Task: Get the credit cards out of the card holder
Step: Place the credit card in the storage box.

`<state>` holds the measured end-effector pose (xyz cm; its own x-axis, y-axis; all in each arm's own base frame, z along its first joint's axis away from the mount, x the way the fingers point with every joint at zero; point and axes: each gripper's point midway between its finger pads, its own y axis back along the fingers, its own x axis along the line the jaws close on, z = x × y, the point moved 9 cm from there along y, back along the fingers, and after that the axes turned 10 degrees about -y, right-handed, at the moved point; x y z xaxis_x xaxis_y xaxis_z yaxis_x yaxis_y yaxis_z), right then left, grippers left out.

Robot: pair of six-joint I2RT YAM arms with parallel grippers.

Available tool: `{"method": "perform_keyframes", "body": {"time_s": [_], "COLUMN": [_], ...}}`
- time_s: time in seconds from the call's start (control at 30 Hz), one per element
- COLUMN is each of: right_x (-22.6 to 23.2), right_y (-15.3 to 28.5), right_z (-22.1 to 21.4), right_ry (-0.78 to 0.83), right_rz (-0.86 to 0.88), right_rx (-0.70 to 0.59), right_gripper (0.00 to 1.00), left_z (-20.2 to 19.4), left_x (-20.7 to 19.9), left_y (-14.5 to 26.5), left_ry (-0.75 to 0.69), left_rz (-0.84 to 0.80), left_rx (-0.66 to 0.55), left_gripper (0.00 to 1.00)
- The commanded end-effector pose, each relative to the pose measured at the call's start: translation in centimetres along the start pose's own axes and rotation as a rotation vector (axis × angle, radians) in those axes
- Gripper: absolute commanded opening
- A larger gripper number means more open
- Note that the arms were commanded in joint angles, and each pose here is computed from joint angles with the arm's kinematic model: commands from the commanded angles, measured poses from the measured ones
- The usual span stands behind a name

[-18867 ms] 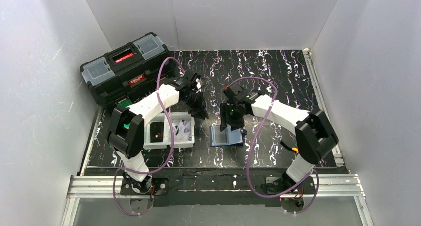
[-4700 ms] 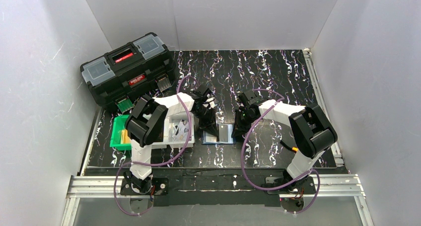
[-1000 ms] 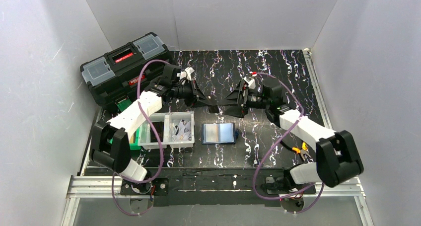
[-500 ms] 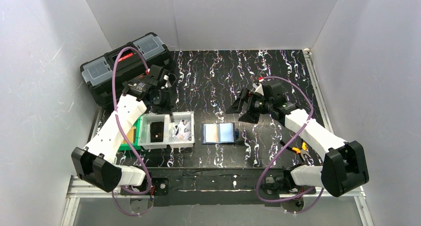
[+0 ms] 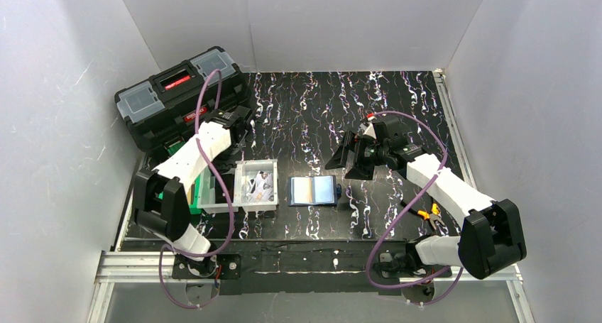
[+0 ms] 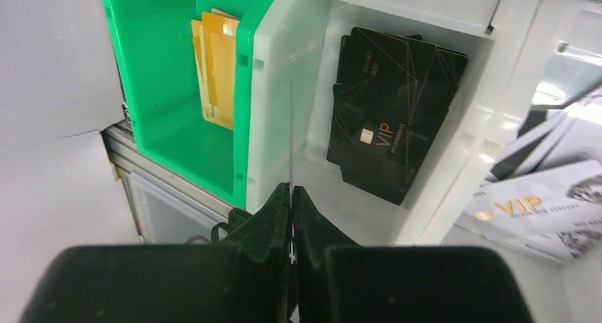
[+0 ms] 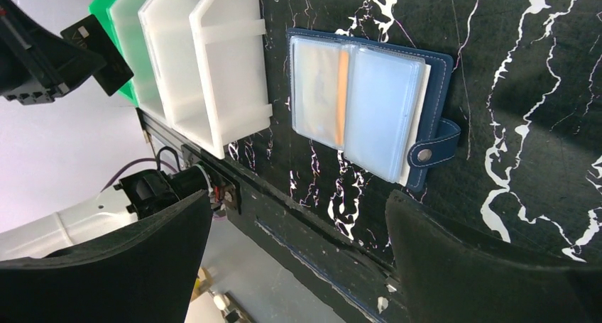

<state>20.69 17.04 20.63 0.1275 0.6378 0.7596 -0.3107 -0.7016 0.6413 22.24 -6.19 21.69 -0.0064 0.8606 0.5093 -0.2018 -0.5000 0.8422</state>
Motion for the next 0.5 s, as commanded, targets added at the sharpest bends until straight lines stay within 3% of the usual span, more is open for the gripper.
{"method": "perform_keyframes", "body": {"time_s": [0.0, 0.2, 0.27, 0.4, 0.47], "right_x": [1.1, 1.0, 1.0, 1.0, 1.0], "right_y": [0.7, 0.7, 0.7, 0.6, 0.6], "right_z": [0.4, 0.4, 0.4, 0.4, 0.4], "right_ry": [0.05, 0.052, 0.051, 0.049, 0.046], "right_rz": [0.019, 0.016, 0.015, 0.015, 0.014], "right_rx": [-0.017, -0.021, -0.021, -0.015, -0.01], "right_gripper": [0.98, 0.98, 0.98, 0.98, 0.98], "left_z": [0.1, 0.0, 0.0, 0.0, 0.0], "left_x": [0.2, -1.0, -1.2, -1.0, -0.9], "left_y": [-1.1, -2.3, -2.4, -2.1, -1.9], "left_ry": [-0.054, -0.085, -0.085, -0.079, -0.079], "left_rz": [0.093, 0.054, 0.045, 0.034, 0.033], "left_rx": [0.021, 0.064, 0.07, 0.058, 0.054], "left_gripper": [0.0, 0.0, 0.14, 0.57, 0.66]}}
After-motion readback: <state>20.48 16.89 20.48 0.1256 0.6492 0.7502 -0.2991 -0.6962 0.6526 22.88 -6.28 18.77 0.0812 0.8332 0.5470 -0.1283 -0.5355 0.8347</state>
